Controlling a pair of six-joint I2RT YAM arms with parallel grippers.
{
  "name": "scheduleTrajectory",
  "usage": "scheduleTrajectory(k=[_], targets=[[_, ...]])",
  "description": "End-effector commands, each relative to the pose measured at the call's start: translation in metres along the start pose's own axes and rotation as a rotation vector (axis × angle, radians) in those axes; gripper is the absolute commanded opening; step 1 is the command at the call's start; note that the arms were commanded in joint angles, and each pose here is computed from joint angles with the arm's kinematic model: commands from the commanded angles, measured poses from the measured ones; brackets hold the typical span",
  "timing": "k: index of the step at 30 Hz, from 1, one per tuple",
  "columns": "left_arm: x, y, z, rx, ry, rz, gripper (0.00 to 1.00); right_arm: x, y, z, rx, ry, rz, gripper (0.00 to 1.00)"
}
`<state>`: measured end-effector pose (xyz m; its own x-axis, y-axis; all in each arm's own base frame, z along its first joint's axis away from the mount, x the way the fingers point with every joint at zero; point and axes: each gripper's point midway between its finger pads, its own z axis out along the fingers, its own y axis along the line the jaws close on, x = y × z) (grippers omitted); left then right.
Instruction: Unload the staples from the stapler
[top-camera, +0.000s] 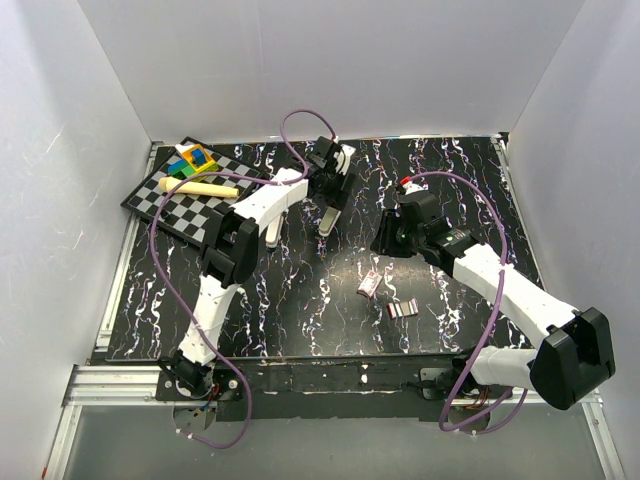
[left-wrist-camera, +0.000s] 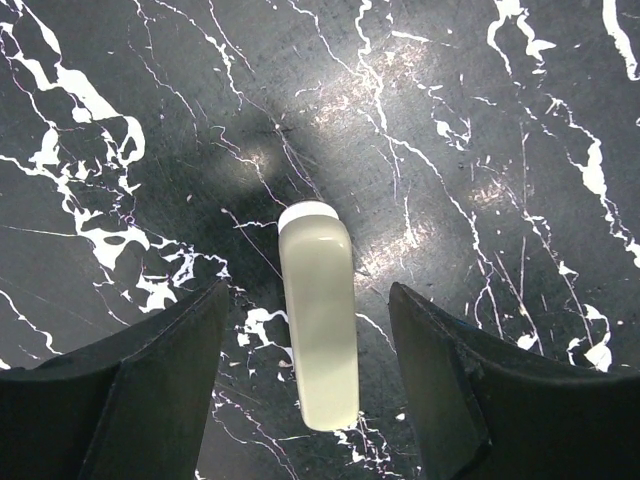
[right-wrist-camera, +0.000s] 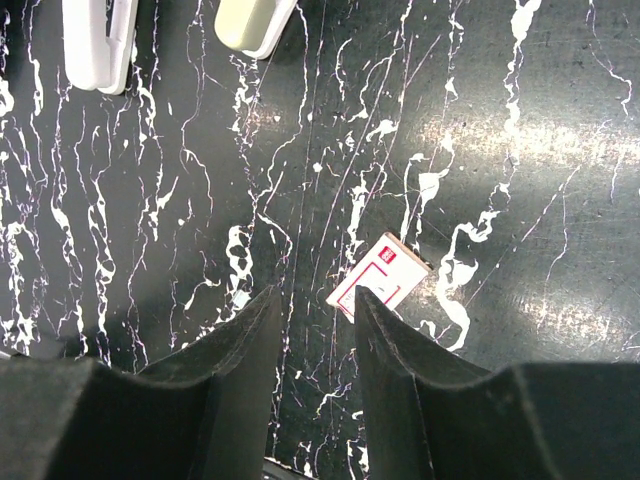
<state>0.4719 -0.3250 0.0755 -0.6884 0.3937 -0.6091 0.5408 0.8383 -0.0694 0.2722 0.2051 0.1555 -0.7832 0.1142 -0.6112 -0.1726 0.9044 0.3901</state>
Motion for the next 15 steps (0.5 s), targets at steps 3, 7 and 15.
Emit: scheduleTrajectory(k=[3, 7, 15], targets=[[-0.013, -0.007, -0.004, -0.018, -0.031, 0.033, 0.65, -0.010, 0.013, -0.002, -0.050, -0.034, -0.001, 0.43], [-0.013, -0.002, 0.000, -0.054, -0.028, 0.031, 0.64, -0.008, 0.014, -0.002, -0.057, -0.029, -0.003, 0.44], [-0.012, -0.001, 0.006, -0.089, -0.015, 0.044, 0.62, -0.009, 0.016, -0.003, -0.067, -0.034, 0.001, 0.43]])
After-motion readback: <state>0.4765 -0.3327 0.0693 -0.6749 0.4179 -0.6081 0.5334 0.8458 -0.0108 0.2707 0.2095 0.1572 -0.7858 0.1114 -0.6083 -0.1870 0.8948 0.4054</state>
